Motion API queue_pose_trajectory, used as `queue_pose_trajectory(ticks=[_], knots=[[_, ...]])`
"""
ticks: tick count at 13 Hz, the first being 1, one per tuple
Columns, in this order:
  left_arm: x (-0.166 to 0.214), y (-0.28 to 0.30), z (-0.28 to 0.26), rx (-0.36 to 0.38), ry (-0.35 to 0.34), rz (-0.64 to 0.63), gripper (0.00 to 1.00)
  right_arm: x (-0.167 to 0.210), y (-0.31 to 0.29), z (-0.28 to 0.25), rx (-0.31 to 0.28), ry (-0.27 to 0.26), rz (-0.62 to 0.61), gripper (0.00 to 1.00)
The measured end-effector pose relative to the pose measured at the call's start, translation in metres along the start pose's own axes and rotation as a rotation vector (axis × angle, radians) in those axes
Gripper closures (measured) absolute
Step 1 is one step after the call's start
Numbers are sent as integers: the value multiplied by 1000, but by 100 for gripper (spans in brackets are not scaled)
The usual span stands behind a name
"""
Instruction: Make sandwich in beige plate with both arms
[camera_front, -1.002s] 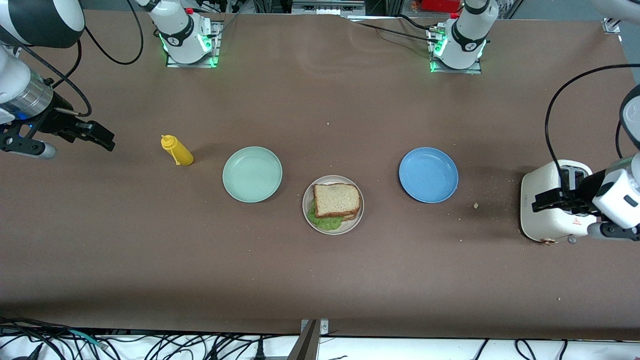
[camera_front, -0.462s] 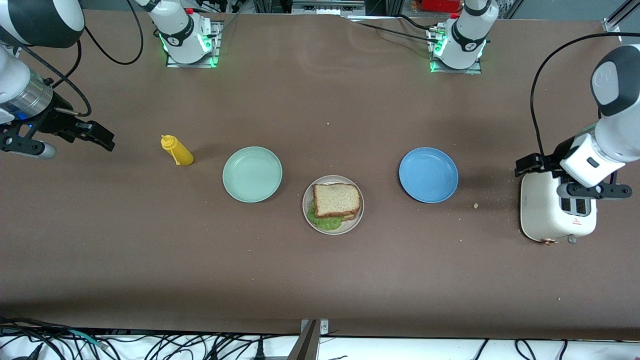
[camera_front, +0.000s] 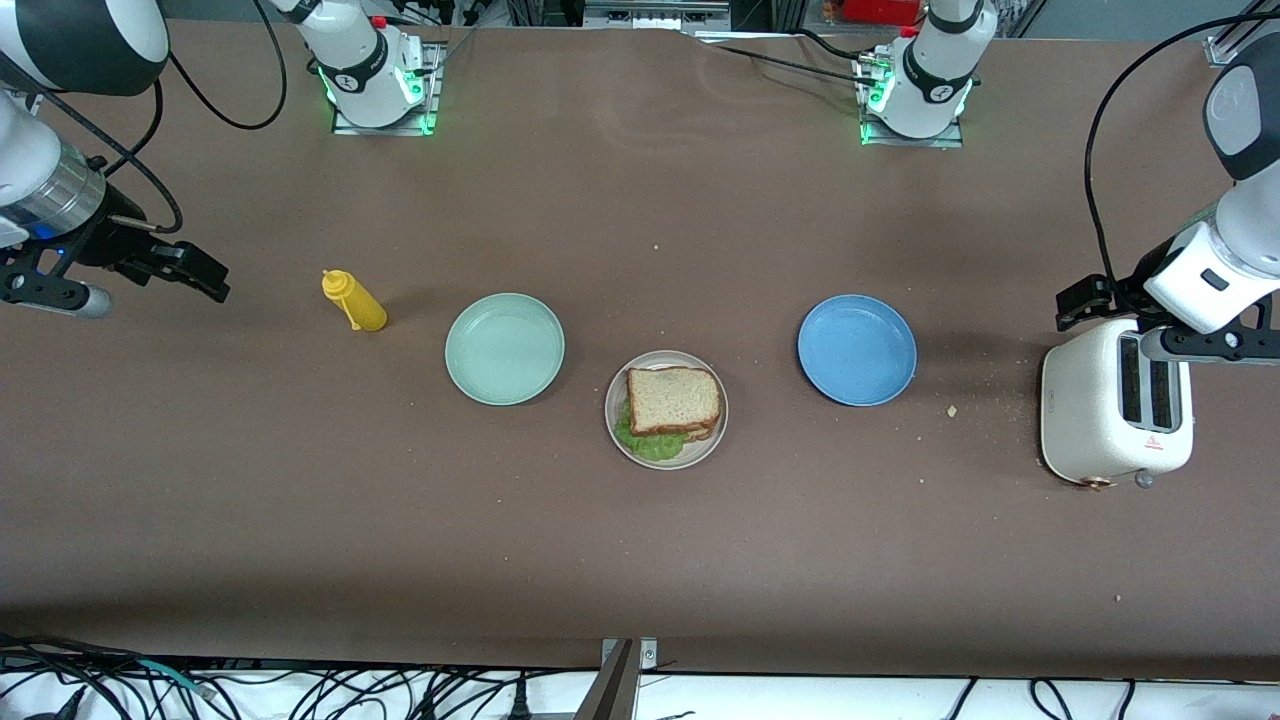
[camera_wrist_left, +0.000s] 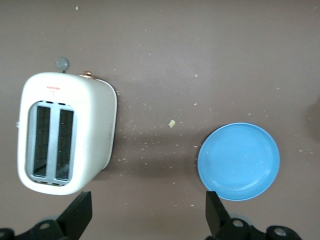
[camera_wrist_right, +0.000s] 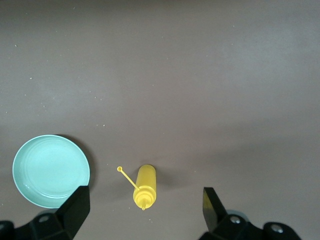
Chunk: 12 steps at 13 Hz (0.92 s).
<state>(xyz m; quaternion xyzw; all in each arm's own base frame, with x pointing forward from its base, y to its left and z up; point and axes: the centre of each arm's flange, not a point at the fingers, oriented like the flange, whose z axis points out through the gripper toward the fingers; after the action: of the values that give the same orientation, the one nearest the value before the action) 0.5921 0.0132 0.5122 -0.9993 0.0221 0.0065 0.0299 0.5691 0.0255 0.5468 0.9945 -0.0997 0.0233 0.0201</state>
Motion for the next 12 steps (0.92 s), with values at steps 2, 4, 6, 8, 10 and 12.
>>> queue_pose_trajectory(ticks=[2, 4, 6, 8, 10, 12], knots=[[3, 2, -11, 31, 23, 13, 0, 0, 0, 0, 0, 0, 0, 0], [5, 1, -20, 32, 41, 9, 0, 0, 0, 0, 1, 0, 0, 0], [5, 0, -20, 31, 43, -39, 0, 0, 0, 0, 1, 0, 0, 0], [5, 1, -21, 20, 47, -80, 0, 0, 0, 0, 1, 1, 0, 0], [5, -2, -22, -17, 49, -100, 0, 0, 0, 0, 2, 1, 0, 0], [5, -15, -25, -46, 54, -94, 0, 0, 0, 0, 2, 1, 0, 0]])
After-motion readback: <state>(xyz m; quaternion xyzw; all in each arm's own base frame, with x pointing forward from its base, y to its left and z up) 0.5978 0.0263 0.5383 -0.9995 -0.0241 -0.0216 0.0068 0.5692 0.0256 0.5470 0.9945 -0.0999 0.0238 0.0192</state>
